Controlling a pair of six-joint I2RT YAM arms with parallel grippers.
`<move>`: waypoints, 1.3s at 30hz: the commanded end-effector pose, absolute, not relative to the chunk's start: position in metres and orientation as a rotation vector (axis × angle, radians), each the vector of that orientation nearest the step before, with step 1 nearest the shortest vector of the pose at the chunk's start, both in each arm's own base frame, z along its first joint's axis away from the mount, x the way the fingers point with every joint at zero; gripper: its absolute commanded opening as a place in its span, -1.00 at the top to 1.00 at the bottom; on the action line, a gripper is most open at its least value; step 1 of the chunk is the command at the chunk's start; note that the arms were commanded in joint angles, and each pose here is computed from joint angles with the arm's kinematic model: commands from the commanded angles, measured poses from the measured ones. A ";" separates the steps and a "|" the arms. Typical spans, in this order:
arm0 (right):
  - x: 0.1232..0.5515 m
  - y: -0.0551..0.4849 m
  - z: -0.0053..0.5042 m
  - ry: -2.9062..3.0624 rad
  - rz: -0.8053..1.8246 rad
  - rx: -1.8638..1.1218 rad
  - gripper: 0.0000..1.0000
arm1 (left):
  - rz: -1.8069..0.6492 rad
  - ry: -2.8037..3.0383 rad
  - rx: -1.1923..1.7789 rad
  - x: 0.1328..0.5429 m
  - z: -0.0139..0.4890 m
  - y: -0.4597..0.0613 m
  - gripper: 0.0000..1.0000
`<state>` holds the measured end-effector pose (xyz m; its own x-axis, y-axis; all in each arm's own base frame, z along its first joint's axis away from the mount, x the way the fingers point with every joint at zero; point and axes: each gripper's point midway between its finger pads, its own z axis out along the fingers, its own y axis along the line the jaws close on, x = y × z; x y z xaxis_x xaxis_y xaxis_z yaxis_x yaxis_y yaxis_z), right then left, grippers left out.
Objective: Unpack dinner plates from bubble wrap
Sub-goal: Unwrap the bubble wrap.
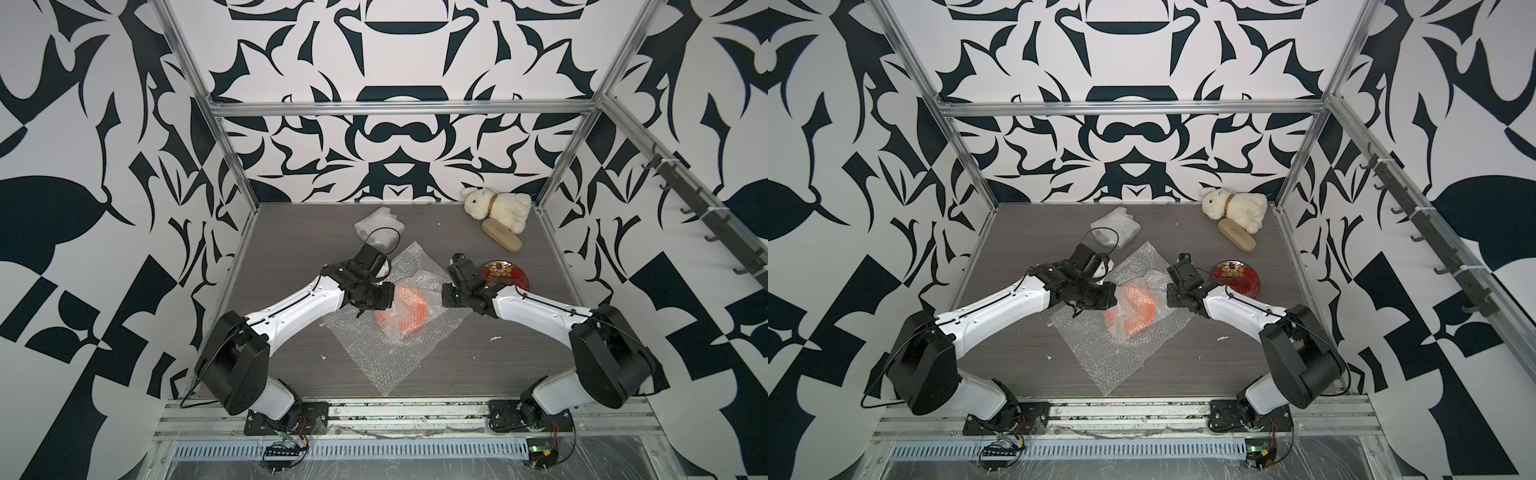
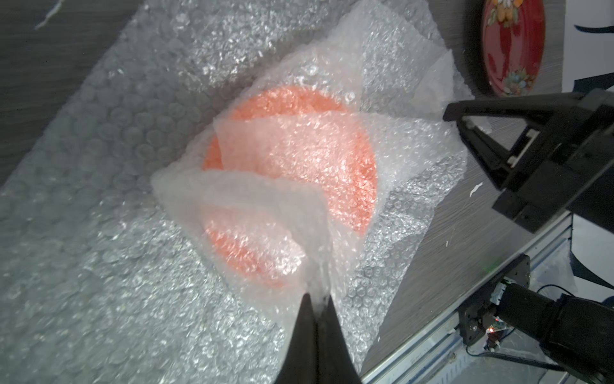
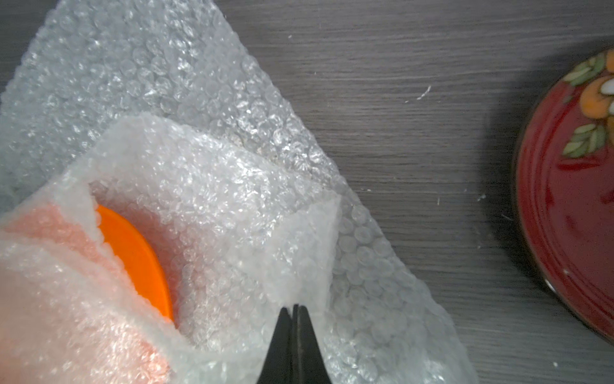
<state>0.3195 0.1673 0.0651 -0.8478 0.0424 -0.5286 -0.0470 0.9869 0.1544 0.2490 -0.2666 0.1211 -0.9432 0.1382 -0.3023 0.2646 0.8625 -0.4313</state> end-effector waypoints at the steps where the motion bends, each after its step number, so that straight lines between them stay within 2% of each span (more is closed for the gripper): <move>1: 0.323 0.163 0.070 2.562 0.189 0.017 1.00 | -0.636 2.809 0.293 0.239 0.117 -0.248 1.00; 32: 0.324 0.161 0.068 2.579 0.155 0.006 1.00 | -0.278 2.951 0.094 0.192 0.069 -0.163 0.93; 39: 0.324 0.161 0.067 2.585 0.149 0.003 1.00 | -0.180 2.977 0.040 0.186 0.062 -0.148 0.85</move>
<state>0.3147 0.1611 0.0544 -0.8681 0.0242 -0.4957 -0.0370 0.9929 0.1133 0.1916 -0.1626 0.0643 -0.9834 0.0406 -0.1768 0.0717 0.9822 -0.1735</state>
